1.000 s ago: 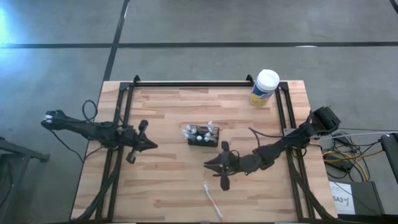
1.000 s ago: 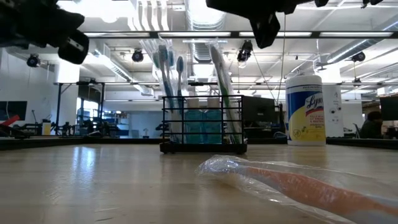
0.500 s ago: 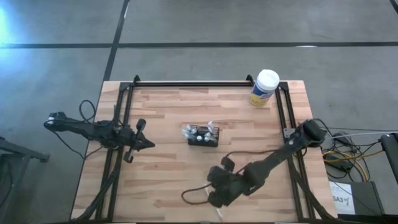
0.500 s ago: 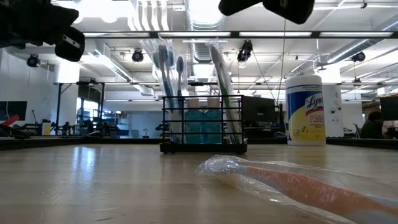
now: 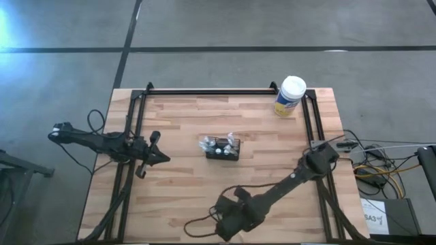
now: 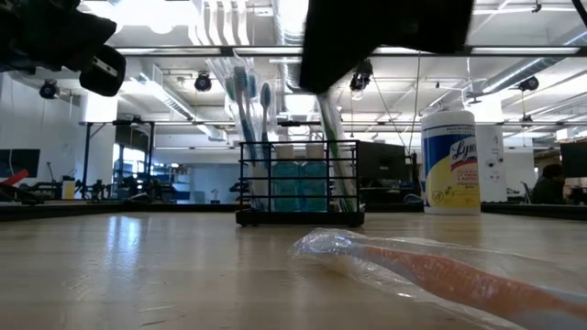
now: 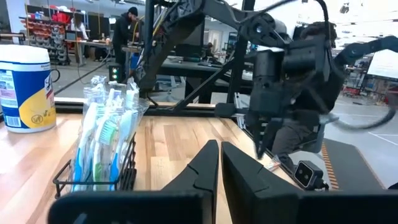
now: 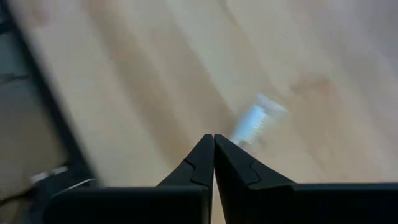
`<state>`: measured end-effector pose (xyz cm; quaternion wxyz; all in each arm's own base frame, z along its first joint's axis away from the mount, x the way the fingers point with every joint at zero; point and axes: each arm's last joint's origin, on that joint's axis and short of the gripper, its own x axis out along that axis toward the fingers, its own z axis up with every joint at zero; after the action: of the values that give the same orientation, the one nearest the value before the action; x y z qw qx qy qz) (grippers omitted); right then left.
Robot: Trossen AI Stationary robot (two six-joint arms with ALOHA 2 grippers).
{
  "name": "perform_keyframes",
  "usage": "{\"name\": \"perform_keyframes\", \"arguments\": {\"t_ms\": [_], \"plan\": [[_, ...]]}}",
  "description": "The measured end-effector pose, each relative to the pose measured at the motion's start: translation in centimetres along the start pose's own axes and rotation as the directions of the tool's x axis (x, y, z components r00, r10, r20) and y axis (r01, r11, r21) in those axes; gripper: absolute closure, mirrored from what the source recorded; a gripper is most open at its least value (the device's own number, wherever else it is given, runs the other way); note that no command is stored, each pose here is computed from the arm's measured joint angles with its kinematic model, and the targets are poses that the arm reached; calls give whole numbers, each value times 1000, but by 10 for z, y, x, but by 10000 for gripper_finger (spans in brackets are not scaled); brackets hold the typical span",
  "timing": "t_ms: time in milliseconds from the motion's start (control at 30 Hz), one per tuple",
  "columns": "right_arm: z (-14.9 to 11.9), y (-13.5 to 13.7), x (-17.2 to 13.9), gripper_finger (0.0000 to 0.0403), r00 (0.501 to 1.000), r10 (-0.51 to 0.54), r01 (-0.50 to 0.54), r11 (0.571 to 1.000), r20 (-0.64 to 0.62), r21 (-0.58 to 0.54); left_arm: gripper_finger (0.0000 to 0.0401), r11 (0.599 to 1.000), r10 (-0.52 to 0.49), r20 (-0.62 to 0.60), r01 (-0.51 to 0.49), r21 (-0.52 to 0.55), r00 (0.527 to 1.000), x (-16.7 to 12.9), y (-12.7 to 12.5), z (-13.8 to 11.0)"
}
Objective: Pick & Place toothbrushing station
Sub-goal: Put the orange toothbrush into the black mesh organizer
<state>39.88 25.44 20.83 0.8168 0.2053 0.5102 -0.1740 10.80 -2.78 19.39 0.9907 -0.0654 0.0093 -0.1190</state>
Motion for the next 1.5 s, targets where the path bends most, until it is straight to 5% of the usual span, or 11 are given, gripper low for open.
{"name": "perform_keyframes", "arguments": {"t_ms": [200,567,800,1033,1367,1500], "plan": [[-6,-1,24,365,982,-155,160,987,-112,33,376,1000,0,-3,0,4,1000,0,0,0],[5,-3,34,227,974,-79,118,977,-214,176,376,1000,1,-19,-1,2,1000,1,0,-2],[-3,-3,56,198,957,-69,124,974,-281,187,376,1000,3,-37,-4,-19,999,1,0,-4],[-5,-8,65,222,951,-100,149,977,-293,149,376,1000,4,-38,-5,-22,999,1,0,-4],[-9,-12,71,376,950,-121,146,987,-286,68,376,1000,4,-39,-5,-26,999,1,0,-4],[-7,-13,64,385,960,-173,184,983,-221,30,376,1000,5,-45,-6,-27,999,1,1,-4]]}}
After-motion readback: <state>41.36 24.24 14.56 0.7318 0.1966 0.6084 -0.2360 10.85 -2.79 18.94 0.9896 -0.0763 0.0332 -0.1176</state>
